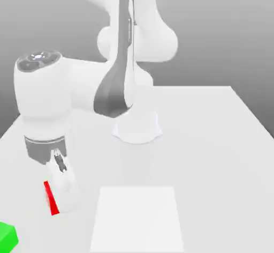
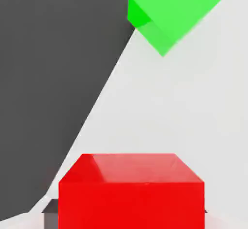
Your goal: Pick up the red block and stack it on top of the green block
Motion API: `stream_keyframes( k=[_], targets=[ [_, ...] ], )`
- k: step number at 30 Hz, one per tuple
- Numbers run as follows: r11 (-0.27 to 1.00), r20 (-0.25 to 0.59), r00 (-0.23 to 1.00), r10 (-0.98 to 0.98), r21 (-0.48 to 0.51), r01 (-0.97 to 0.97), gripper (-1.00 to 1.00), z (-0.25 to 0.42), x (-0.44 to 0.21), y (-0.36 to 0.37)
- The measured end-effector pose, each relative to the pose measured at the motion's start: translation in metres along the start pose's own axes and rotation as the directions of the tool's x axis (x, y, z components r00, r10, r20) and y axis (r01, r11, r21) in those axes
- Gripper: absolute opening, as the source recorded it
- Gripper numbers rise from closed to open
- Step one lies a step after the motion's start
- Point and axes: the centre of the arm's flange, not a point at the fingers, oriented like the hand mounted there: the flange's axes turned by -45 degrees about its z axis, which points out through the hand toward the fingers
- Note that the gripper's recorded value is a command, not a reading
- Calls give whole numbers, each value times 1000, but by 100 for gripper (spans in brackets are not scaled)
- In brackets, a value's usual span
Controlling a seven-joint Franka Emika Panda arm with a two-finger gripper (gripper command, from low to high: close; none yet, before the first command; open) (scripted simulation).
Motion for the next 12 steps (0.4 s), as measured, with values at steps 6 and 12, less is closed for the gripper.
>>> stream_keyframes(
  k=[6,12],
  targets=[
    [932,14,932,361,5,-361,-100,8,85,10],
    [924,15,924,382,4,-382,100,49,89,11]
  ],
)
